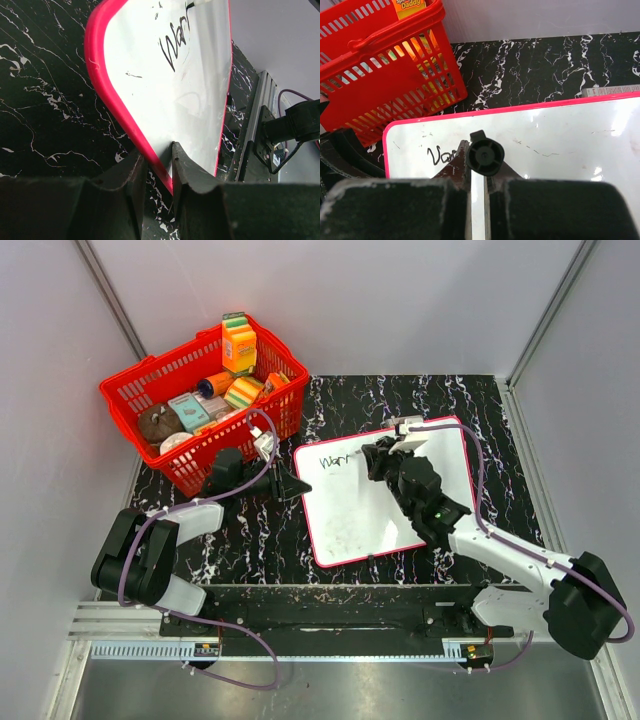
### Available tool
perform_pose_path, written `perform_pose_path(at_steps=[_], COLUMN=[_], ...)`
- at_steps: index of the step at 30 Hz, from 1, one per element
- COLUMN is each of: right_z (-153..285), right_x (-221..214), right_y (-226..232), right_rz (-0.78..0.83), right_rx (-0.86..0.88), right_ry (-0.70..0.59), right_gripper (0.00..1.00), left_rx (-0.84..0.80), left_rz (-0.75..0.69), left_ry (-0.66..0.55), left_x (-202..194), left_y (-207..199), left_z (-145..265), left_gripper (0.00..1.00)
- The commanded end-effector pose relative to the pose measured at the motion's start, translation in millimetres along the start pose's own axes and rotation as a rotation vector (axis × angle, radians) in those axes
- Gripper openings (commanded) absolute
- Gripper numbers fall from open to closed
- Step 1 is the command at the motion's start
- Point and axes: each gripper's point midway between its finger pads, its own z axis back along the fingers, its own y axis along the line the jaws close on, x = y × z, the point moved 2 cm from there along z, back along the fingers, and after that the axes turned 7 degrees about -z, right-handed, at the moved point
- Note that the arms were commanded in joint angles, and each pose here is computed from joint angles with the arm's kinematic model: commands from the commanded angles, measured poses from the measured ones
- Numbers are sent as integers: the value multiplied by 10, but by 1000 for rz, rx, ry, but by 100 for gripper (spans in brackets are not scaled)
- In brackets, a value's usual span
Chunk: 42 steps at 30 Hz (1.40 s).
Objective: Write a sentence on the whiteboard
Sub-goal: Write with the whiteboard marker on the whiteboard.
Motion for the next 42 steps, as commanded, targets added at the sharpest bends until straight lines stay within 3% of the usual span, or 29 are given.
perform_pose_path(at_steps=[1, 23, 42], right_z=[2, 147, -17], right_x=[265, -96, 120], right_y=[-101, -140, -79], right_rz=[7, -27, -40], right_rx=[-48, 0, -29], right_ry=[-78, 43, -34], right_gripper=[0, 0, 0], left_rx=[-13, -12, -11], left_rz=[-116, -115, -116], left_ry=[2, 6, 5], left_x=[15, 5, 12], left_y=[-7, 1, -2], left_z=[-65, -67, -65], left_gripper=[0, 0, 0])
